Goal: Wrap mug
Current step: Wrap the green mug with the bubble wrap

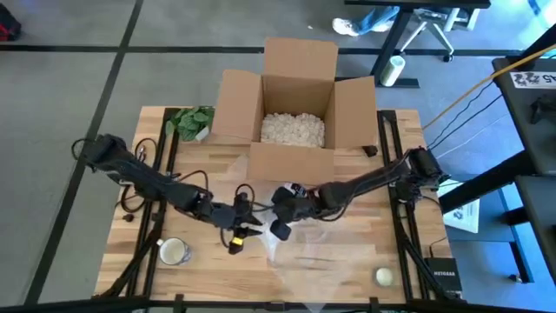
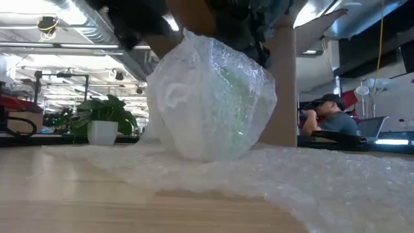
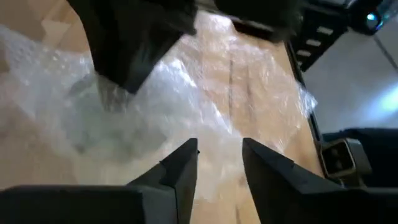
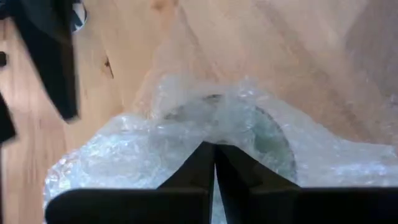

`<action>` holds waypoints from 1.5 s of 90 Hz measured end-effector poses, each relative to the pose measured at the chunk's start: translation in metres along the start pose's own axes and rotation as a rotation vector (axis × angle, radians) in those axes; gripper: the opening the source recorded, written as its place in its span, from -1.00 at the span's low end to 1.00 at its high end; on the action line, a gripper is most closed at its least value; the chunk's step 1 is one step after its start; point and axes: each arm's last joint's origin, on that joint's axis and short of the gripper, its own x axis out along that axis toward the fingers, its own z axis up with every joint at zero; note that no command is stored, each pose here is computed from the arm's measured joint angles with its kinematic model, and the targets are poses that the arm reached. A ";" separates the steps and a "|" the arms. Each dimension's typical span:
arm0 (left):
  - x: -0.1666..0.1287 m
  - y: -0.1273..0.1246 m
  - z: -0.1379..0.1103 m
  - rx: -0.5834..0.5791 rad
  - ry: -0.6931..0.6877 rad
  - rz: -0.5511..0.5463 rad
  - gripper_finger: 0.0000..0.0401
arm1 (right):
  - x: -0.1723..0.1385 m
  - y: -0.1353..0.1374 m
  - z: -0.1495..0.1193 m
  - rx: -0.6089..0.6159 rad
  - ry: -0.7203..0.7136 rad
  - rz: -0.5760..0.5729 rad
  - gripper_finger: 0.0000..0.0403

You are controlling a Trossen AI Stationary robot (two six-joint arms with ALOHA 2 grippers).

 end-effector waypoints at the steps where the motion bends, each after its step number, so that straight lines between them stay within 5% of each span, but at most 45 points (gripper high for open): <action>1: -0.001 -0.001 0.000 -0.001 0.002 -0.001 -0.45 | 0.000 0.000 0.000 0.002 0.004 0.004 -1.00; 22: -0.007 -0.013 -0.014 -0.020 0.072 -0.011 -0.45 | 0.016 0.004 0.006 0.002 0.072 0.047 -1.00; 47: -0.009 -0.010 -0.025 -0.059 0.159 0.063 -0.45 | 0.032 0.017 0.016 -0.085 0.265 -0.057 -1.00; 85: 0.014 -0.015 -0.042 -0.030 0.218 0.067 -0.45 | 0.061 0.014 0.020 -0.109 0.451 -0.019 -1.00; 135: 0.029 -0.017 -0.032 0.121 0.032 0.124 -0.45 | 0.059 0.027 0.022 -0.247 0.489 0.194 -1.00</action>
